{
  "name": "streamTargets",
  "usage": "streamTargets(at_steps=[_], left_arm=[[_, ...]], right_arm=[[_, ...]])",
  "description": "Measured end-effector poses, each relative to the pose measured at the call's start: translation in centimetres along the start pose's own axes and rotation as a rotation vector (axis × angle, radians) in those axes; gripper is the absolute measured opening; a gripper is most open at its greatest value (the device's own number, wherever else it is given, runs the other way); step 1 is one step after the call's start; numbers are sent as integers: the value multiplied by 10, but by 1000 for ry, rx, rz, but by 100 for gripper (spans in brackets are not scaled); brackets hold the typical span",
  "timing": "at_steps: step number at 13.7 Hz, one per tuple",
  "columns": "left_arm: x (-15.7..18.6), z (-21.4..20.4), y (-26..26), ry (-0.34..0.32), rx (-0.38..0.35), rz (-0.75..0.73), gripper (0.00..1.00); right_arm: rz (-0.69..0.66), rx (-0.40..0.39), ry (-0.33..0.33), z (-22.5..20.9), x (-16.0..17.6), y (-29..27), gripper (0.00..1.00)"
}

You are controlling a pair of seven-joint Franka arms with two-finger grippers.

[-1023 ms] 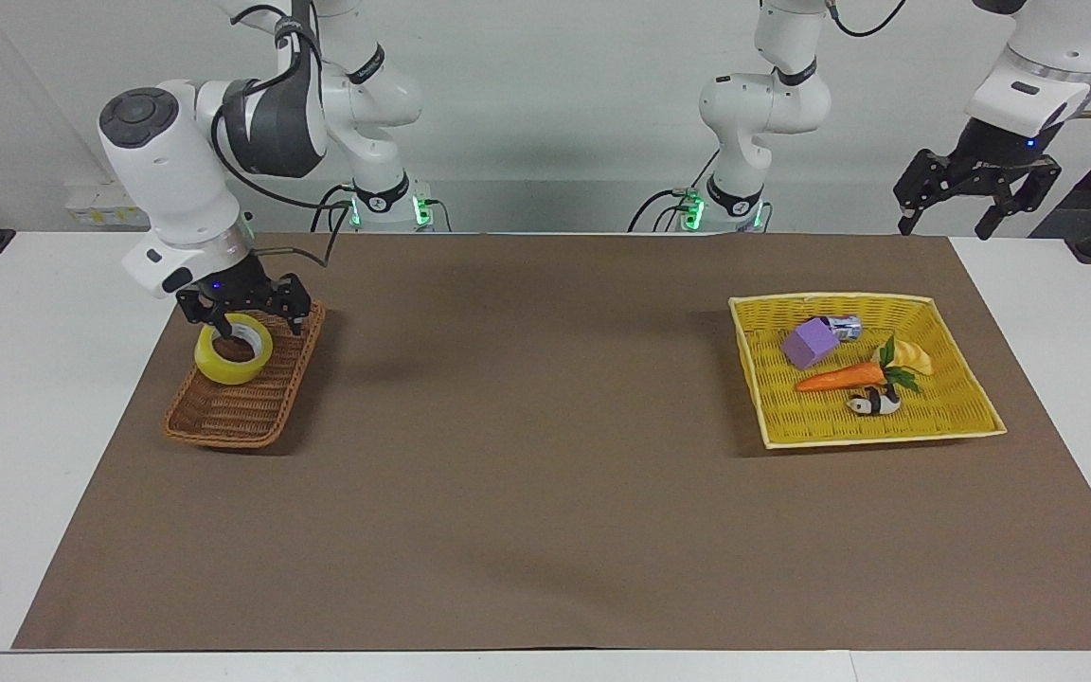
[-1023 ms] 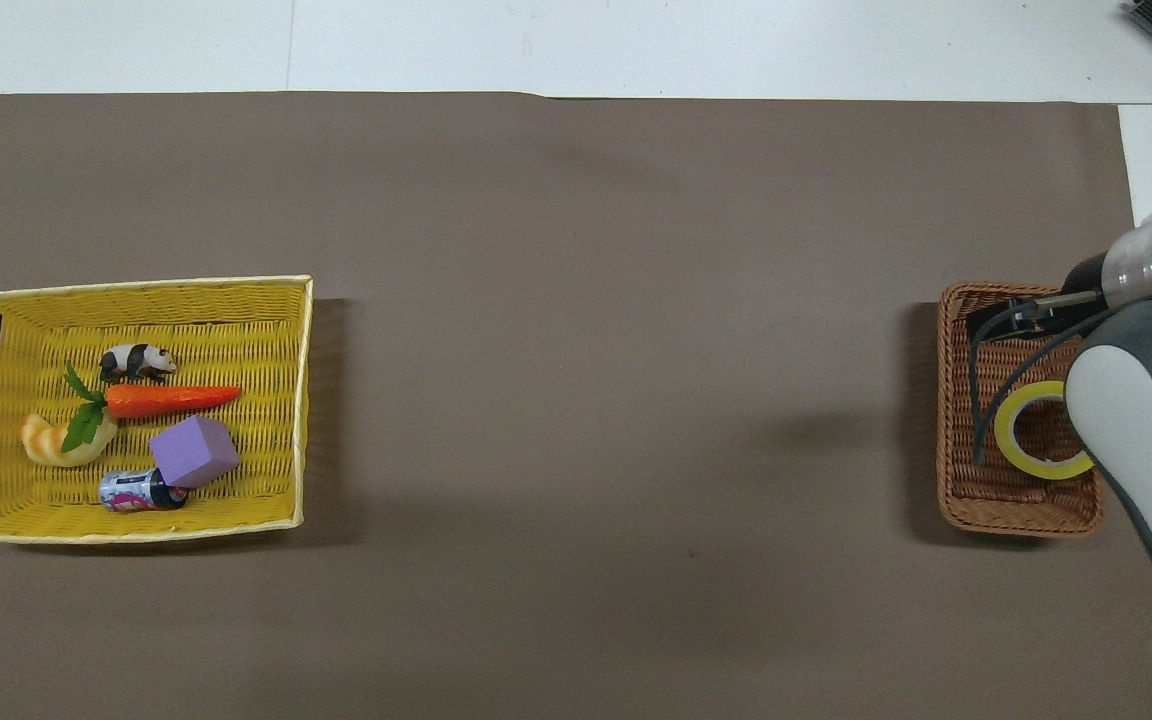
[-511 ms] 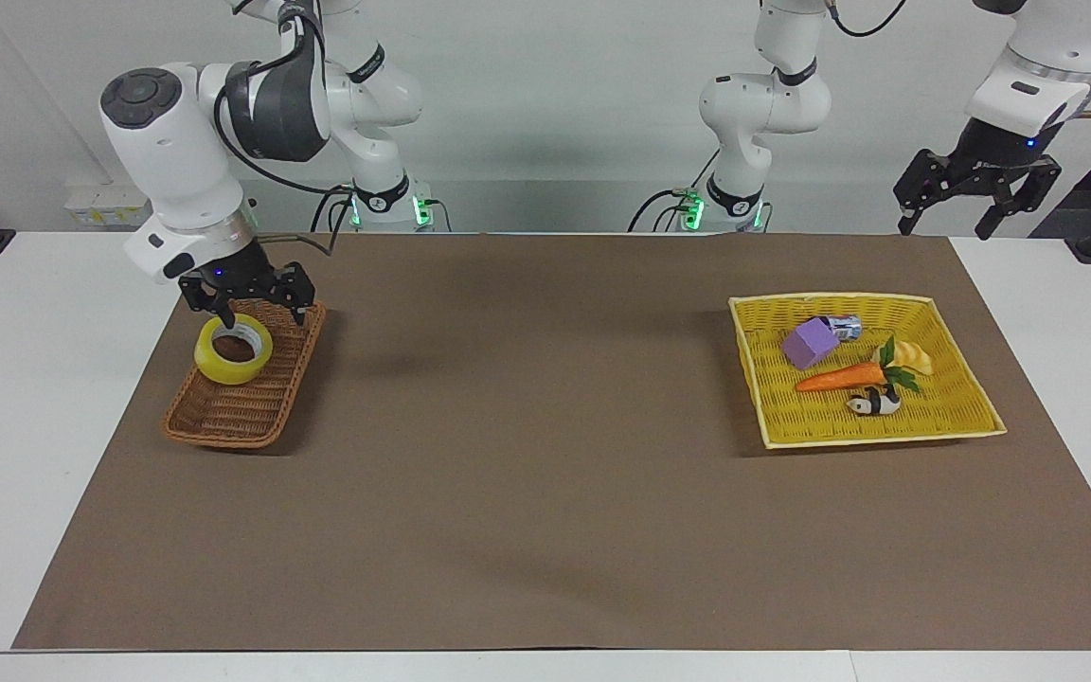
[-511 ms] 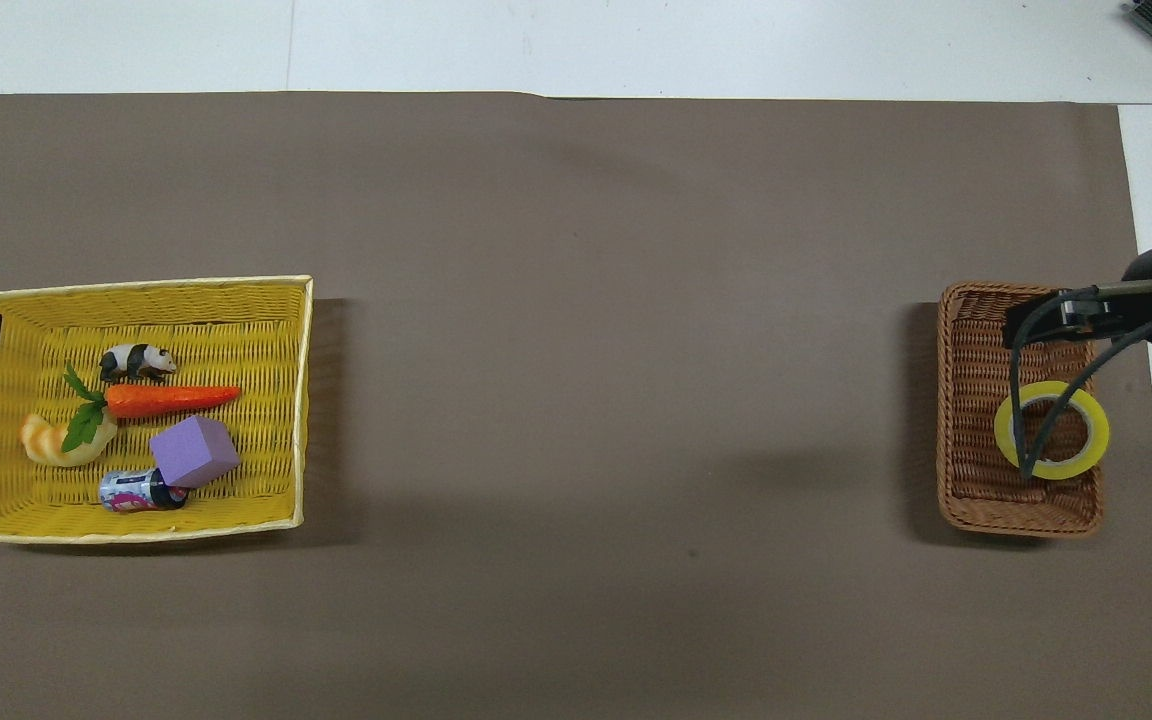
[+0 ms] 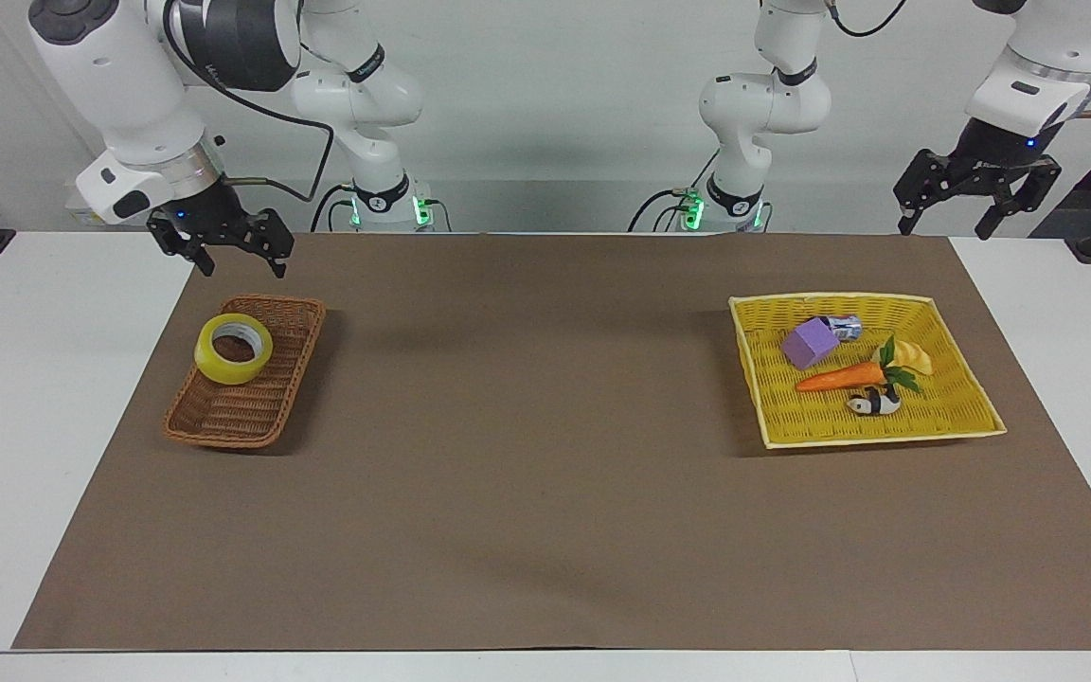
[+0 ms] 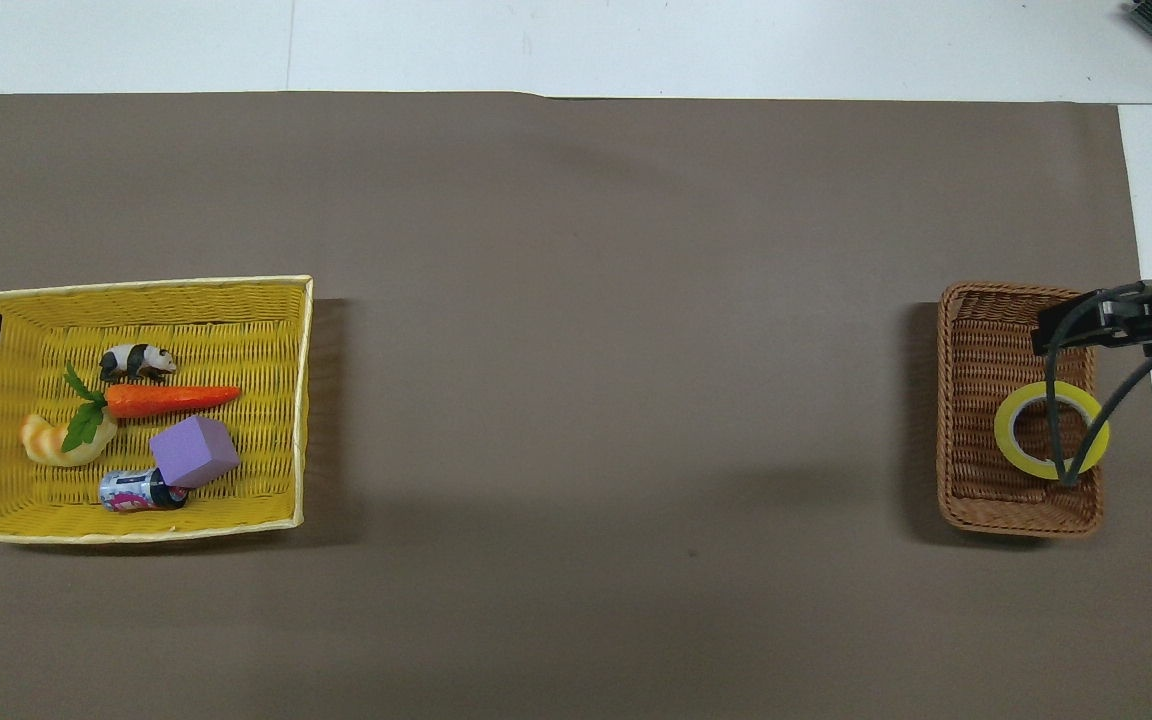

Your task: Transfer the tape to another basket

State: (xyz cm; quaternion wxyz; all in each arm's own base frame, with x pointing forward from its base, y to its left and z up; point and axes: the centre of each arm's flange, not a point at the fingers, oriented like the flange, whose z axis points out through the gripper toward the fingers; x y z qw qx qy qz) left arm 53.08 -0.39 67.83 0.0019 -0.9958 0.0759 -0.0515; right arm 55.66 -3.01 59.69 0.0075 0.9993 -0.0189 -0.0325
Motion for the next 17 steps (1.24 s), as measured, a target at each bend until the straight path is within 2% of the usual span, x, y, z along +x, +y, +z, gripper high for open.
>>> streamTargets(at_steps=[7,17], left_arm=[[0,0,0,0,0,0,100],[0,0,0,0,0,0,100]], right_arm=[[6,1,-22,-16,-7,3,100],[11,1,-11,-23,-8,6,100]])
